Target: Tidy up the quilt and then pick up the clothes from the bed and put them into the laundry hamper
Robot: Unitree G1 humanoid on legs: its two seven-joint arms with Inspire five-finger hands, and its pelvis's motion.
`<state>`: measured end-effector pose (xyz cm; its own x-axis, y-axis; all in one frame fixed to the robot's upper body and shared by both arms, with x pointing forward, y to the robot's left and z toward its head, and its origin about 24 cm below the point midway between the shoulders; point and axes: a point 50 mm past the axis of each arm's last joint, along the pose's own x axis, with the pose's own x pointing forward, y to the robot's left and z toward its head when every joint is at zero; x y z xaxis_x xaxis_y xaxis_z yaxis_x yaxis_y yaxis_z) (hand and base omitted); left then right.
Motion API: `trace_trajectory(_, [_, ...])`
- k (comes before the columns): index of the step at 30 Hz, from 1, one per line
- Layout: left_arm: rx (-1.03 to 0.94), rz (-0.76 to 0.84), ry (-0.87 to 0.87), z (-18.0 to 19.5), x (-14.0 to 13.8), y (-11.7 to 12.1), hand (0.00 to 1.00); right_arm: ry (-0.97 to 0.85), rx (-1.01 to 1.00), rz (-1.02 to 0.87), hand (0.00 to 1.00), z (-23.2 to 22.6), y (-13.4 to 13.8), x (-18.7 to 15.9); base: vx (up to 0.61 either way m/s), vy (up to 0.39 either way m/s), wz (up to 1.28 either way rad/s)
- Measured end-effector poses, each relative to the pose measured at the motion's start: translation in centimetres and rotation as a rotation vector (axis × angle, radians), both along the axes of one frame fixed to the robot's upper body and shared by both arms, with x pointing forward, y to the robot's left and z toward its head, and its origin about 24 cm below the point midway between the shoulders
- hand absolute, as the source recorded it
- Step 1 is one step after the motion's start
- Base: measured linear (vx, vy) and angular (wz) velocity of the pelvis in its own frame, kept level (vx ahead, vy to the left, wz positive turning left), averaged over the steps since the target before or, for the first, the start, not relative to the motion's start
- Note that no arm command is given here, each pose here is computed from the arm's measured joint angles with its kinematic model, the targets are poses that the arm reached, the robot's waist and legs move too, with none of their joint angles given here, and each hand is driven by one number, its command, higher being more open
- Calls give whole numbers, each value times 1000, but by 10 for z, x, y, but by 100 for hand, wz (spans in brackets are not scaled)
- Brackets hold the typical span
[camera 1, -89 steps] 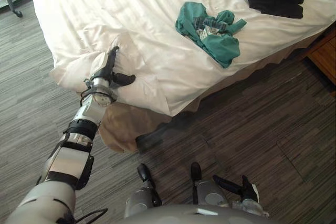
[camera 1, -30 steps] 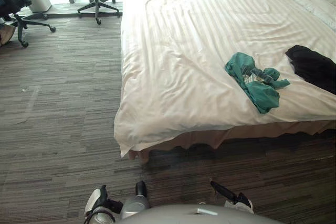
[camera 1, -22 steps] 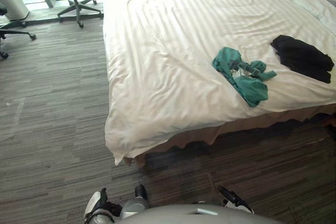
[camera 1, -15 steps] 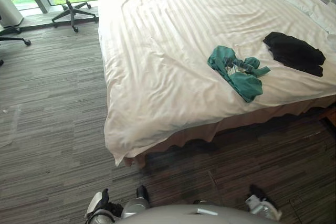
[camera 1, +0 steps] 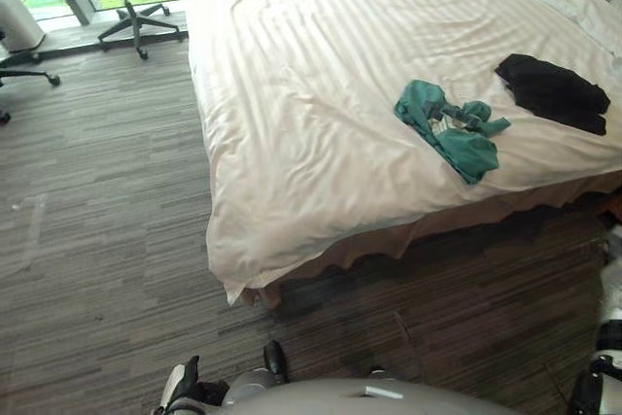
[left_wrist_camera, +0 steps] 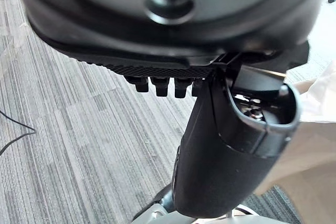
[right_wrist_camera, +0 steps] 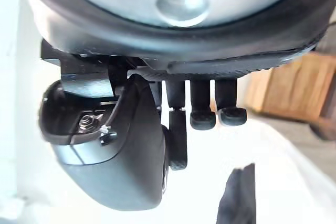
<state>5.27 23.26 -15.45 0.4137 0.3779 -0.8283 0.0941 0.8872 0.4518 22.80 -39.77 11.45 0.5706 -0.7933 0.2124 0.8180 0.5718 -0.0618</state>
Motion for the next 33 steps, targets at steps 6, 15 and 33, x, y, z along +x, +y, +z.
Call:
trace_trajectory(6, [-16,3,-34,2,1,-3,100,-119,-120,363,0,34,56,51,9,-3,22])
trace_trajectory(15, [-83,116,-138,7,9,-11,100,-258,-28,911,0,67,184,108,-23,-10,20])
trace_trajectory(33, [-171,297,-381,27,41,-10,100,-360,1,1289,0,115,316,132,-89,-8,69])
